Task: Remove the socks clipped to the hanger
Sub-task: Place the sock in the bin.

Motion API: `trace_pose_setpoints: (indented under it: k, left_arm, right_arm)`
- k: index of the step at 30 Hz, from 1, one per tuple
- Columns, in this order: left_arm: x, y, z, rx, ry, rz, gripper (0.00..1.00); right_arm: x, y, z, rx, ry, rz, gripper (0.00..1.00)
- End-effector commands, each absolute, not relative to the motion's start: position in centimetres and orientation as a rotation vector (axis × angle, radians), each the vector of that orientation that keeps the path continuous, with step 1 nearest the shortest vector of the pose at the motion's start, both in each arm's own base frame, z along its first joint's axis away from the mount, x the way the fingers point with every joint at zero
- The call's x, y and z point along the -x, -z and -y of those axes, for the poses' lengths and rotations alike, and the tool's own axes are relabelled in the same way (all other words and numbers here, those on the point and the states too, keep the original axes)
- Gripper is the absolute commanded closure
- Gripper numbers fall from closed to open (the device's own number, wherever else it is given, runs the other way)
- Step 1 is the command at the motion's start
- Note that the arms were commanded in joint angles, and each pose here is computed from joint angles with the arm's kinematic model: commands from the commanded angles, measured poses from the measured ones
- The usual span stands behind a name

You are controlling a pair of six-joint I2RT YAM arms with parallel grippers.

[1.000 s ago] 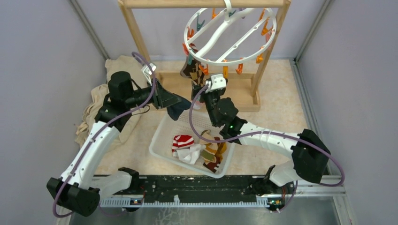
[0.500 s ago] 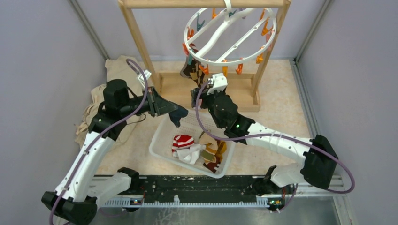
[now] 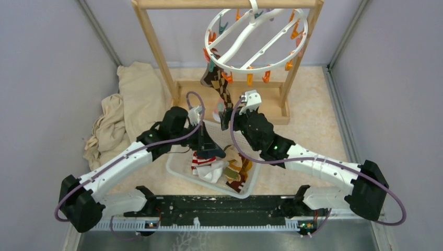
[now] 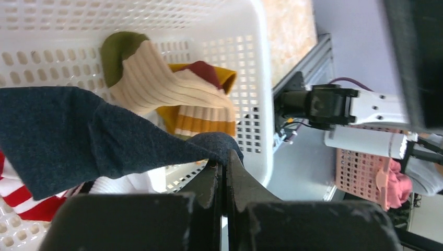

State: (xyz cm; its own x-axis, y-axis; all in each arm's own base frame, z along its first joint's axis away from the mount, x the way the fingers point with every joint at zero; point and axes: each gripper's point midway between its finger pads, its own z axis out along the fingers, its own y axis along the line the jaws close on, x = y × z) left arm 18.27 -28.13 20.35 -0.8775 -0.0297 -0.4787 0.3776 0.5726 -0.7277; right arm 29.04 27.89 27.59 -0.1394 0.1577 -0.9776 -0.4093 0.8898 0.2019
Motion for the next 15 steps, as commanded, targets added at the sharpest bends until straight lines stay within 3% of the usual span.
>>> trace_pose_setpoints:
  k: [1,15]
  left_arm:
    - [-19.4,-17.8,29.0,-0.227,1.163,-2.364,1.00]
    - [-18.7,-8.6,27.4,-0.199,0.896,-2.566,0.98]
  right_arm:
    - [-28.4,-27.9,-27.8,0.209,-0.540,-1.654,0.18]
    - [-27.8,-27.3,-27.0,0.196,-0.556,-1.675,0.17]
